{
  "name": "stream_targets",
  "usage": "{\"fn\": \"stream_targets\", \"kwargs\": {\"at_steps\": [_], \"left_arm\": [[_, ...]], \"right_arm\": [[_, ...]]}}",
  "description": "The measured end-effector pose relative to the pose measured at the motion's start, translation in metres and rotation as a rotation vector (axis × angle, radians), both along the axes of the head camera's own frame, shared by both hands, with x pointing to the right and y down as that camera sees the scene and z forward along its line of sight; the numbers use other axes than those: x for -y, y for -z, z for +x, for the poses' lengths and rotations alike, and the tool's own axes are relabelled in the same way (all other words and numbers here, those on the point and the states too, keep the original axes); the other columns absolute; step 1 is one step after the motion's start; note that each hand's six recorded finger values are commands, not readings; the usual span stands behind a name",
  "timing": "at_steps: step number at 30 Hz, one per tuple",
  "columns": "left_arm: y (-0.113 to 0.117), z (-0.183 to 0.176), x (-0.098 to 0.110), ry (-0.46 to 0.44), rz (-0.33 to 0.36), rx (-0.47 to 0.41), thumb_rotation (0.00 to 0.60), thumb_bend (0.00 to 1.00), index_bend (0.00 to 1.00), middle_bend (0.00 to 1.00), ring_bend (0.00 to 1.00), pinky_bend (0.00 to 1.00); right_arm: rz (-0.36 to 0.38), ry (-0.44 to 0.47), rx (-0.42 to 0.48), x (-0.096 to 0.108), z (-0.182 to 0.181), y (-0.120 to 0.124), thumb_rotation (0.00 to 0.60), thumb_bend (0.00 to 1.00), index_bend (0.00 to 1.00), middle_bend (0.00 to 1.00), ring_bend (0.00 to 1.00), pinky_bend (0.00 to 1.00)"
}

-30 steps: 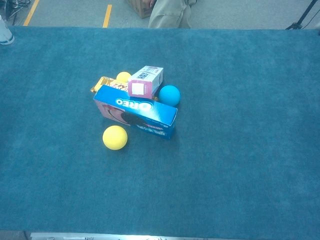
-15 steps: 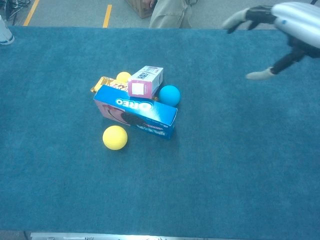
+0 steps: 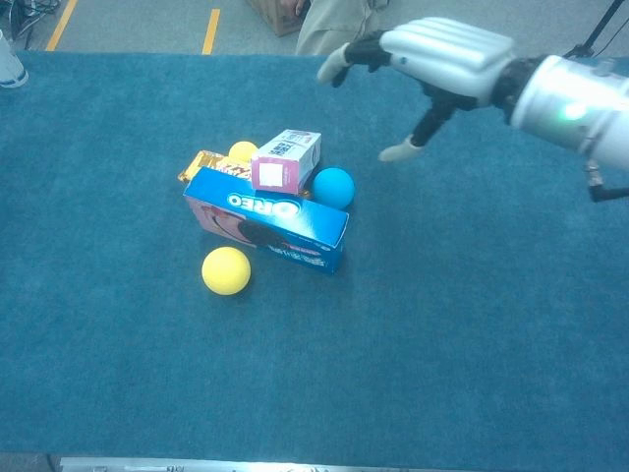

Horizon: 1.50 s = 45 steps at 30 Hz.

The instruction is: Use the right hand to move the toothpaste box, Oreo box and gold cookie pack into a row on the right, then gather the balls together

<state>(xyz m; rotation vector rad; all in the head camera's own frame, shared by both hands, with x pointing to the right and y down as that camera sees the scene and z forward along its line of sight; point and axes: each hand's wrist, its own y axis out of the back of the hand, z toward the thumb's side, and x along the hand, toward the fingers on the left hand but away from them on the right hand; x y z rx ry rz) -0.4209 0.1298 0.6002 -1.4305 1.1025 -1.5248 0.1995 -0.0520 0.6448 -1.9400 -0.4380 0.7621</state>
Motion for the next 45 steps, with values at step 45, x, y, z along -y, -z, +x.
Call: {"fn": "stream_targets", "kwargs": {"at_steps": [45], "left_arm": [[0.008, -0.021, -0.009, 0.074, 0.001, 0.012, 0.600, 0.31, 0.07, 0.10, 0.03, 0.07]], "right_arm": [[-0.026, 0.160, -0.098, 0.021, -0.108, -0.081, 0.600, 0.00, 0.60, 0.54, 0.45, 0.43]]}}
